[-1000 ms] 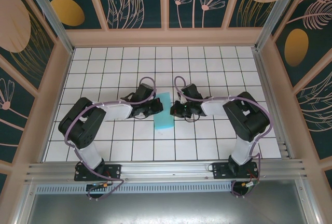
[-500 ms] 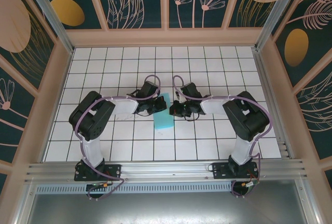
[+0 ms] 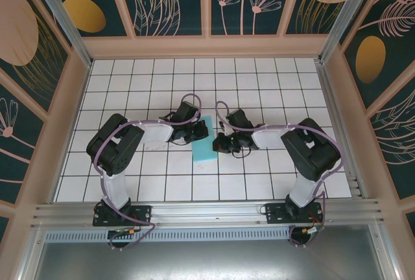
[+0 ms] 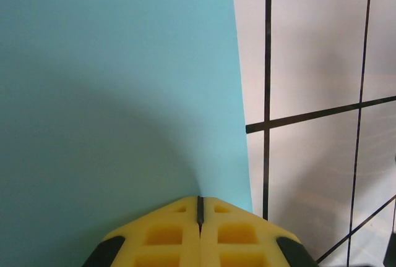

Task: Fold a paper plane with a square sheet of paper (pick it up from the middle)
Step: Fold the square sheet of paper in half at the center of the table.

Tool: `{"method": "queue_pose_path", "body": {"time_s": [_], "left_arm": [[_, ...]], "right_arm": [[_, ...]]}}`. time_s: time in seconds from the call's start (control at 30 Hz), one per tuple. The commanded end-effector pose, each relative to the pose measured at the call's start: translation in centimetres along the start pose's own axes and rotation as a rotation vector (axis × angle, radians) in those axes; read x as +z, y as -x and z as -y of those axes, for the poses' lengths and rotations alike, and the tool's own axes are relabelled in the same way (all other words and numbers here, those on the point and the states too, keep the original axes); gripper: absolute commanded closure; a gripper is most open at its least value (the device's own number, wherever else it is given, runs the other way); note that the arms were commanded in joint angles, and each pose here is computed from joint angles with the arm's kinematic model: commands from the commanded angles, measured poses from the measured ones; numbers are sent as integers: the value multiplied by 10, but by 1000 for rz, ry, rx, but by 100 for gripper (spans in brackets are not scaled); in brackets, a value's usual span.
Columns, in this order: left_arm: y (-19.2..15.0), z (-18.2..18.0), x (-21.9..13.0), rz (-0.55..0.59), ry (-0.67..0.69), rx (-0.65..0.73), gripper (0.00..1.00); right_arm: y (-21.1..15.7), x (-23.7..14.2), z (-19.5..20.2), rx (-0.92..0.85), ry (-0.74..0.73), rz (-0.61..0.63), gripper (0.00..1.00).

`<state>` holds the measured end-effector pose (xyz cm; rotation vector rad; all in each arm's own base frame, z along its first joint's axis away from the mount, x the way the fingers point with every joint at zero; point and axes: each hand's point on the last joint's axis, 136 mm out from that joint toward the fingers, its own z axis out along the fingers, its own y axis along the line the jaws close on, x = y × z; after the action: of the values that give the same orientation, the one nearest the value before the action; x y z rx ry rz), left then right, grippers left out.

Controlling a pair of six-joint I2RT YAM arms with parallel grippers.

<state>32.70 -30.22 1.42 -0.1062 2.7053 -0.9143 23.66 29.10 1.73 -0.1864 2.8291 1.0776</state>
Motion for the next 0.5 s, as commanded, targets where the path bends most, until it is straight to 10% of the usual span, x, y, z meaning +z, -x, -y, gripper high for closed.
{"method": "queue_pose_path", "body": {"time_s": [0.0,0.23,0.47], "left_arm": [[-9,-25,9,-41,95,-2,100],[14,12,-5,6,11,47,99],[45,43,-56,162,-26,25,56]], "right_arm": [[-37,-10,13,34,-58,-75,100],[-14,-35,-6,-5,-50,36,100],[59,-36,-28,-15,-20,200,100]]}}
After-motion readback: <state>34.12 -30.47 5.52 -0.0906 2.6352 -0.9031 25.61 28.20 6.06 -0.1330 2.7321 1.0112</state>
